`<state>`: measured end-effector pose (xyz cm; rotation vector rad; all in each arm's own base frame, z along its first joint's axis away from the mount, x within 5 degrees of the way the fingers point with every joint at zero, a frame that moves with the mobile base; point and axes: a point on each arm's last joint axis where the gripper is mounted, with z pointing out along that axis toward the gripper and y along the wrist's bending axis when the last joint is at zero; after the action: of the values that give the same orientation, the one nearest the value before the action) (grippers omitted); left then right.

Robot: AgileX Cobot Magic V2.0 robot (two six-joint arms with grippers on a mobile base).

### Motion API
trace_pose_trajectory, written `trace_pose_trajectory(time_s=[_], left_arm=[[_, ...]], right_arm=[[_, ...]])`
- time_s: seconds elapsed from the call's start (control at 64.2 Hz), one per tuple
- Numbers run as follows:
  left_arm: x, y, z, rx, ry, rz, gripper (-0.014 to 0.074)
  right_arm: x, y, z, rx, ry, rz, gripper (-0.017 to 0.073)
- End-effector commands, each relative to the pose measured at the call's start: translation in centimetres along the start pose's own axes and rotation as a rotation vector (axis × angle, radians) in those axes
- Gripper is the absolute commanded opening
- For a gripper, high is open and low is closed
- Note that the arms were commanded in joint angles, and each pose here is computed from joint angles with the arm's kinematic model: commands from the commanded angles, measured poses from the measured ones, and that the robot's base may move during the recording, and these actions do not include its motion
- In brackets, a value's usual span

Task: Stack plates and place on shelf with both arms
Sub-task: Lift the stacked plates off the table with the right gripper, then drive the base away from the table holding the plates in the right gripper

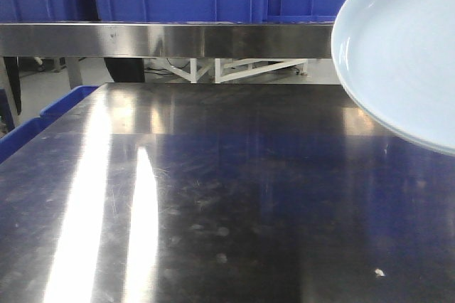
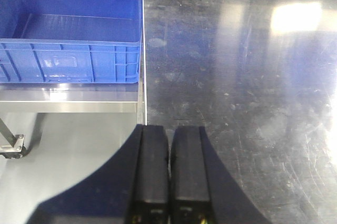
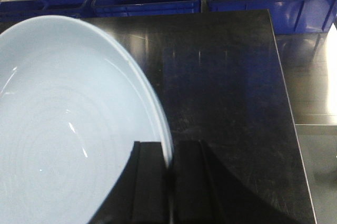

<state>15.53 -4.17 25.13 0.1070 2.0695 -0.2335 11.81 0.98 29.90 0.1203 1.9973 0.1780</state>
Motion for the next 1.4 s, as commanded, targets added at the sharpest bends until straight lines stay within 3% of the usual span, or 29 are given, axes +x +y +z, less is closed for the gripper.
trace_pose_trajectory(time_s=[0.0, 1.385], left_arm=[[-1.63, -0.38, -0.4, 0.034, -0.107, -0.013, 0.0097], [-1.63, -0.38, -0.4, 0.034, -0.107, -0.013, 0.0097]], right_arm=[[-1.91, 0.35, -0.62, -0.026, -0.138, -0.002, 0.0015], [-1.79, 0.32, -0.6, -0.023, -0.124, -0.002, 0.0015]])
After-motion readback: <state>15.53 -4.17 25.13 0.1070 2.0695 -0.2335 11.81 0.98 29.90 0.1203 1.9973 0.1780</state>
